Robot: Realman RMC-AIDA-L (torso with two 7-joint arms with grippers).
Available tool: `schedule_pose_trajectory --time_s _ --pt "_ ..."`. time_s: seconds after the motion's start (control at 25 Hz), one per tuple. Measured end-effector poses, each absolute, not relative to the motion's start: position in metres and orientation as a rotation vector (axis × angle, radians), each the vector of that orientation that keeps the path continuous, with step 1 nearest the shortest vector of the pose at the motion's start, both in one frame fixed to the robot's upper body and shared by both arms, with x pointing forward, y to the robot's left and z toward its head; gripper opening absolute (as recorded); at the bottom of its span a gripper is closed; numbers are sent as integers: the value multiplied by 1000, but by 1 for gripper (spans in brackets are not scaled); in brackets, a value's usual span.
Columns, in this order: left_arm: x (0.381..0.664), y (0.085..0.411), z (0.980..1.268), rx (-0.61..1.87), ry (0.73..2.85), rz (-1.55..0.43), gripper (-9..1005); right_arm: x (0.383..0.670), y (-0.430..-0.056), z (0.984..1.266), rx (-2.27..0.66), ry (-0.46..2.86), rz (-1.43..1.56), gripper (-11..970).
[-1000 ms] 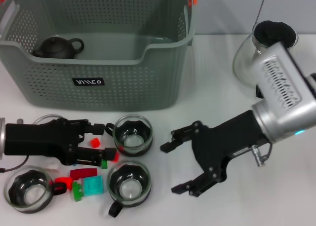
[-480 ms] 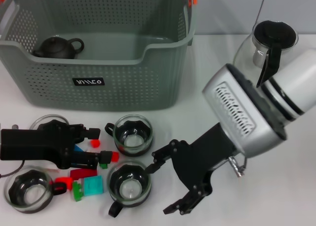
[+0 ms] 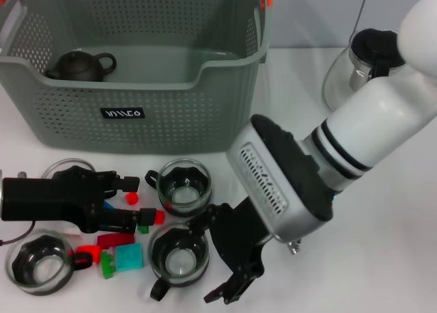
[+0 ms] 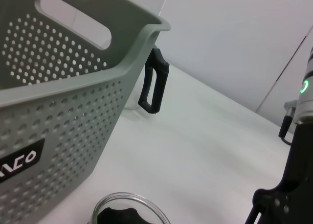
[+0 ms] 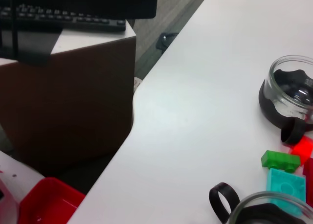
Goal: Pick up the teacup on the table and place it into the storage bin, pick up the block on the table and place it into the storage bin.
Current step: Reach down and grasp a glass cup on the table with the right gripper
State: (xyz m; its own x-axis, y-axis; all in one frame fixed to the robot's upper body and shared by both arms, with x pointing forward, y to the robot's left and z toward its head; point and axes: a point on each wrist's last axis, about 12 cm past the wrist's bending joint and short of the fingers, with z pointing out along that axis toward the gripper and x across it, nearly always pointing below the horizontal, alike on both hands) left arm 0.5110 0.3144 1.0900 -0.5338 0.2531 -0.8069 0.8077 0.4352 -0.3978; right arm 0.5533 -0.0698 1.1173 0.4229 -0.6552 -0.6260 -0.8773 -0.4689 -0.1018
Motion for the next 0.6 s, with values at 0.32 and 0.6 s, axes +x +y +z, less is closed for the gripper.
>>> schedule_pose_trajectory --time_s 0.32,0.6 --pt "511 314 1091 893 2009 -1062 891 547 -56 1106 -2309 1289 639 881" --pt "512 314 1091 891 2007 -1059 890 544 -50 1098 -2325 1289 575 882"
